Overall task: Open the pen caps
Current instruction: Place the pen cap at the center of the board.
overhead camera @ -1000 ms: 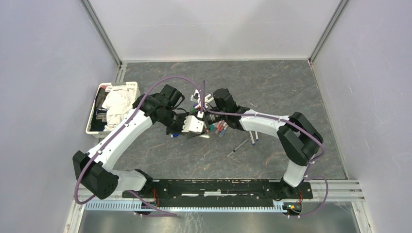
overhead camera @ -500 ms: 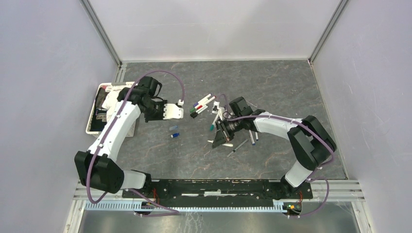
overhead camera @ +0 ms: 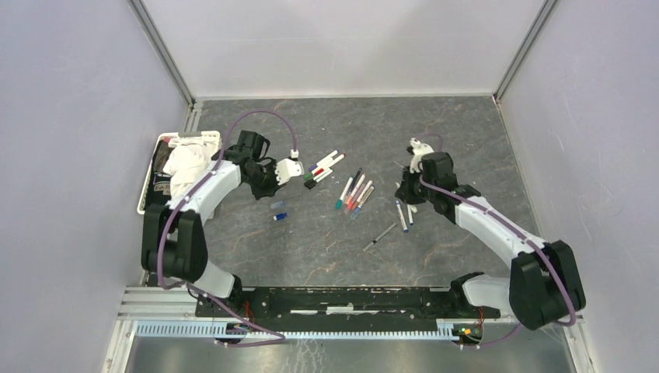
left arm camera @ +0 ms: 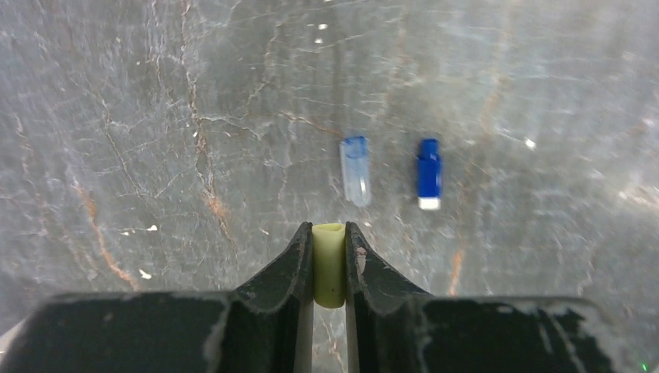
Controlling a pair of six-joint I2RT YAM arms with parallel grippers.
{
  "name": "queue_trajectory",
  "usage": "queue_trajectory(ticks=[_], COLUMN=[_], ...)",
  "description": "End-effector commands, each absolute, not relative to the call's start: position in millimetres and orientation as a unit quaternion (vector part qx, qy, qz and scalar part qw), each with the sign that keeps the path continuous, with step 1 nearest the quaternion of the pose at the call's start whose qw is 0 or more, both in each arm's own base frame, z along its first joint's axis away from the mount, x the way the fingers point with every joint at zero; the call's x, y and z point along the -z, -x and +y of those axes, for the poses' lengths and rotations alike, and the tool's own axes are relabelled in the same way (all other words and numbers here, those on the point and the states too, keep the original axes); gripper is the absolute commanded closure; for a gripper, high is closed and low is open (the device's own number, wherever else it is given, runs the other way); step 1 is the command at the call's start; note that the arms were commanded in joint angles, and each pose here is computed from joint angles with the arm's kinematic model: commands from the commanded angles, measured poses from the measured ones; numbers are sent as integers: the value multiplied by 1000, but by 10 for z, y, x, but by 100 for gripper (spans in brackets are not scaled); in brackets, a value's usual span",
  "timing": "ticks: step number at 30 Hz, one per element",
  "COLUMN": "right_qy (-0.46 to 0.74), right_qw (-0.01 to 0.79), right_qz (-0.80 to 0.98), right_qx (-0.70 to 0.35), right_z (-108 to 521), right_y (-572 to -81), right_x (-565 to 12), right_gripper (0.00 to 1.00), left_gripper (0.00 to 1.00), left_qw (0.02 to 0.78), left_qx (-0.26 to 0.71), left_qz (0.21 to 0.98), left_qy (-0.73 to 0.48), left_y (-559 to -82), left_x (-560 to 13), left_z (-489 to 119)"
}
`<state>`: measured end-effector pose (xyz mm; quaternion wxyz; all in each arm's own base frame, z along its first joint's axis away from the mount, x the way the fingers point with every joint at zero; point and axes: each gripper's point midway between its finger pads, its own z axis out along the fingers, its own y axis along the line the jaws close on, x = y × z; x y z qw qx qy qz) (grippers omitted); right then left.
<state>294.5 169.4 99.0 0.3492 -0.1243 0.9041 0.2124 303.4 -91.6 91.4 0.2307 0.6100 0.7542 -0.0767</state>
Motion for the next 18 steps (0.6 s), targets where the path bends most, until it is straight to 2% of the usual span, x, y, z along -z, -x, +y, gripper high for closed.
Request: queue_trajectory(ticks=[1,11,16,18], right_qy=[1,-69,-81,-83], right_qw=[406,413,424,421], right_qz=[911,907,902,903], right_qx=[-68,-39,-10,-2], right_z=[931,555,434,408], right_y=[-3123,-3088,-3105,-3112], right_x=[-829,-501,-435,-394], right_gripper=[100,100,100,100], left_gripper=[98,97,89,82], left_qw=[261,238,234,231], left_qx=[55,35,39,42], left_qz=[802,827,820,817], left_qy=[-535,-508,-521,-526], left_y=[-3467,-3699,-3671,-3644], left_x=[-765,-347,-287,-267], left_z=[-874,-804,-815,-824])
